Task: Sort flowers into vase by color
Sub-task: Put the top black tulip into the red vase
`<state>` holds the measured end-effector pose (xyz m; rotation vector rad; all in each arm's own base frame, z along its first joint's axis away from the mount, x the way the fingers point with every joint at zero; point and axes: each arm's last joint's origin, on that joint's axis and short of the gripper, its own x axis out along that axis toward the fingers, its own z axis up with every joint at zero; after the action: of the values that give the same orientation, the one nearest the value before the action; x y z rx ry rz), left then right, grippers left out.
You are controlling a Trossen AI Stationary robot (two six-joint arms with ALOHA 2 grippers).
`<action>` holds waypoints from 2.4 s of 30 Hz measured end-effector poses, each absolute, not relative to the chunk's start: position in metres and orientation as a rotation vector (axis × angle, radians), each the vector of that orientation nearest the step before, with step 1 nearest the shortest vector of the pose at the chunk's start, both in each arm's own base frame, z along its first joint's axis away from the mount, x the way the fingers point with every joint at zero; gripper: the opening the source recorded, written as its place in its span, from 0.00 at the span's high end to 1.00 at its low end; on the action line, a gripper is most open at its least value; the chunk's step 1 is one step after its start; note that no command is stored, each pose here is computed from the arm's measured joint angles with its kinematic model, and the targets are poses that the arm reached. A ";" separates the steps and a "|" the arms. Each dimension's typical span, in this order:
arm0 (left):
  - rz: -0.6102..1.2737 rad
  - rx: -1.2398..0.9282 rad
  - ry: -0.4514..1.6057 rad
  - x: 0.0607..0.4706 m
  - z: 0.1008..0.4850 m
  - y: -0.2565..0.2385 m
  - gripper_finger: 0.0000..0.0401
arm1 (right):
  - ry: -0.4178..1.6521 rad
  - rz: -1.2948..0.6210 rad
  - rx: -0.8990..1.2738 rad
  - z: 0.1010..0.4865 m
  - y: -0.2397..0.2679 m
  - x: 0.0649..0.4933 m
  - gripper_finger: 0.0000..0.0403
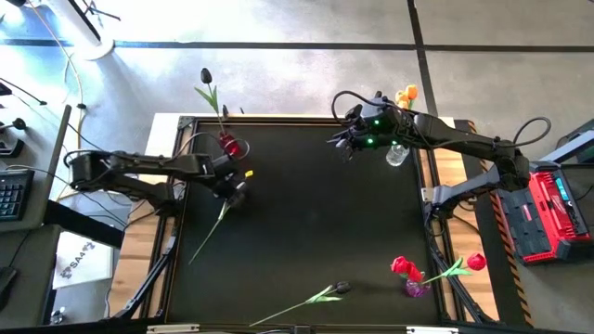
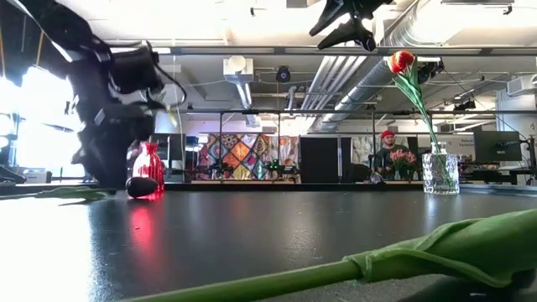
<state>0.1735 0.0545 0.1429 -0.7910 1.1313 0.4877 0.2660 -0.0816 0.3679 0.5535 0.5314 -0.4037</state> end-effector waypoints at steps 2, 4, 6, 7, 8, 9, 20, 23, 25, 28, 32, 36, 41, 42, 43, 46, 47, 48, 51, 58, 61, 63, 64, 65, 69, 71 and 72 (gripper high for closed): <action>0.475 -0.811 1.166 0.174 0.135 0.054 0.61 | 0.531 -0.404 0.553 0.368 -0.082 0.266 0.64; 0.477 -0.826 1.181 0.175 0.132 0.054 0.63 | 0.531 -0.404 0.553 0.368 -0.082 0.266 0.64; 0.483 -0.825 1.192 0.176 0.130 0.055 0.66 | 0.531 -0.404 0.553 0.368 -0.082 0.266 0.64; 0.491 -0.829 1.191 0.176 0.130 0.055 0.69 | 0.531 -0.404 0.553 0.368 -0.082 0.266 0.64; 0.498 -0.833 1.185 0.176 0.130 0.055 0.73 | 0.530 -0.405 0.553 0.368 -0.082 0.266 0.64; 0.502 -0.832 1.181 0.175 0.130 0.055 0.77 | 0.531 -0.405 0.553 0.368 -0.082 0.266 0.64; 0.435 -0.826 1.023 0.185 0.163 0.058 0.99 | 0.530 -0.422 0.541 0.368 -0.082 0.266 0.64; 0.417 -0.814 0.915 0.188 0.187 0.062 0.99 | 0.529 -0.440 0.534 0.368 -0.083 0.265 0.64; 0.437 -0.793 0.826 0.188 0.206 0.067 1.00 | 0.527 -0.451 0.530 0.368 -0.083 0.265 0.64; 0.497 -0.721 0.665 0.182 0.239 0.079 1.00 | 0.527 -0.453 0.529 0.368 -0.083 0.265 0.64; 0.590 -0.625 0.477 0.167 0.279 0.097 1.00 | 0.526 -0.462 0.514 0.368 -0.085 0.265 0.64; 0.647 -0.513 0.315 0.154 0.314 0.113 1.00 | 0.520 -0.475 0.516 0.368 -0.088 0.264 0.64; 0.755 -0.319 0.167 0.144 0.351 0.128 1.00 | 0.519 -0.478 0.516 0.368 -0.089 0.264 0.64; 0.788 -0.279 0.147 0.141 0.356 0.130 1.00 | 0.519 -0.478 0.517 0.368 -0.089 0.264 0.64; 0.823 -0.244 0.131 0.139 0.360 0.132 1.00 | 0.519 -0.480 0.519 0.368 -0.089 0.264 0.64; 0.917 -0.169 0.091 0.134 0.368 0.138 1.00 | 0.520 -0.480 0.520 0.368 -0.089 0.264 0.64; 0.947 -0.152 0.079 0.133 0.369 0.139 1.00 | 0.522 -0.482 0.521 0.368 -0.089 0.264 0.64; 0.973 -0.135 0.066 0.132 0.371 0.141 1.00 | 0.525 -0.485 0.524 0.367 -0.089 0.263 0.64; 1.005 -0.072 0.021 0.129 0.377 0.143 1.00 | 0.536 -0.496 0.537 0.366 -0.088 0.262 0.64; 1.069 0.004 0.053 0.126 0.377 0.151 1.00 | 0.541 -0.504 0.535 0.366 -0.089 0.262 0.64; 1.081 -0.027 0.081 0.126 0.365 0.154 1.00 | 0.541 -0.504 0.535 0.366 -0.089 0.262 0.64; 1.088 -0.035 0.096 0.126 0.358 0.155 1.00 | 0.541 -0.505 0.535 0.366 -0.088 0.262 0.64; 1.099 -0.037 0.105 0.126 0.354 0.156 1.00 | 0.541 -0.505 0.535 0.366 -0.089 0.262 0.64; 1.103 -0.042 0.112 0.127 0.349 0.156 1.00 | 0.541 -0.505 0.536 0.366 -0.089 0.262 0.64; 1.111 -0.061 0.139 0.126 0.336 0.158 1.00 | 0.541 -0.505 0.536 0.366 -0.089 0.262 0.64; 1.117 -0.084 0.133 0.126 0.333 0.159 0.99 | 0.541 -0.505 0.537 0.366 -0.089 0.262 0.64; 1.117 -0.097 0.136 0.126 0.332 0.159 0.97 | 0.540 -0.505 0.539 0.366 -0.089 0.262 0.64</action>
<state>0.1258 0.1590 0.3318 -0.0967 0.1362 1.1173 0.2621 -0.0885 0.3658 0.5386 0.5403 -0.5052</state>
